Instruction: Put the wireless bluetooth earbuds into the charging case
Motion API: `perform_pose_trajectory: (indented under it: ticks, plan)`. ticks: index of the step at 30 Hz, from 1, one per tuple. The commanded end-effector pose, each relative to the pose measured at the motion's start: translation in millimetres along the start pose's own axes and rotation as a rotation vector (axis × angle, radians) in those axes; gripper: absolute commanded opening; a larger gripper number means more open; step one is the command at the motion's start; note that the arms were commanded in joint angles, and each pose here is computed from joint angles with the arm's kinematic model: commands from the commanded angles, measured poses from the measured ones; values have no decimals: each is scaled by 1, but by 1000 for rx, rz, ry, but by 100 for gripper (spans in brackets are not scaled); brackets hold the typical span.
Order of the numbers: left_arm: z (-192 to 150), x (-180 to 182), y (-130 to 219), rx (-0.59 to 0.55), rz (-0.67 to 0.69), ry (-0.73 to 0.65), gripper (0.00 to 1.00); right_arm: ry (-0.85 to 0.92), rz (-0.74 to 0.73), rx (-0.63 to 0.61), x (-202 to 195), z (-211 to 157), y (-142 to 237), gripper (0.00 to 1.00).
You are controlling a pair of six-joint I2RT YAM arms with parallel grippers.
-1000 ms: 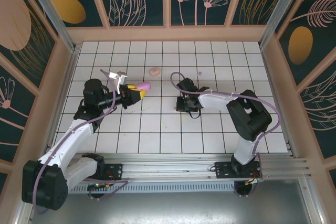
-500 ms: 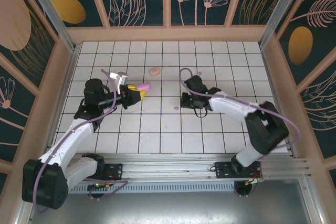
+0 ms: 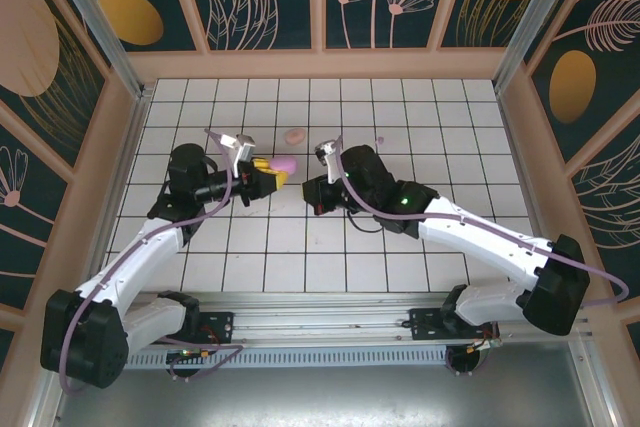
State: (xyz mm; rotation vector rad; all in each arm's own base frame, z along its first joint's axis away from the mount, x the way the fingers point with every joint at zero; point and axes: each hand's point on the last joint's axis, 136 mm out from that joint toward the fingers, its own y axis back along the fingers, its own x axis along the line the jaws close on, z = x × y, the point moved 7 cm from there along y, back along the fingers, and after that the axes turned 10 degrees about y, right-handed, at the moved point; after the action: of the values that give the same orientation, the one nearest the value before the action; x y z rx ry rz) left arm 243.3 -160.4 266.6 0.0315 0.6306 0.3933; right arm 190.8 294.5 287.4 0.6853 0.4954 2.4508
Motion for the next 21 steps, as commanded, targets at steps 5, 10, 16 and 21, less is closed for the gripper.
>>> perform_pose_trajectory:
  ticks: [5, 10, 16, 21]
  plan:
    - [6, -13, -1, -17, -45, -109, 10, 83, 39, -113, 18, 32, 7, 0]
    - [2, -13, -1, -11, -35, -114, 10, 101, 27, -124, 19, 45, 2, 0]
    - [-3, -15, 1, -16, -39, -116, 10, 89, 11, -115, 11, 48, -7, 0]
    - [-3, -18, 2, -20, -41, -127, 10, 49, -15, -120, -2, 53, -7, 0]
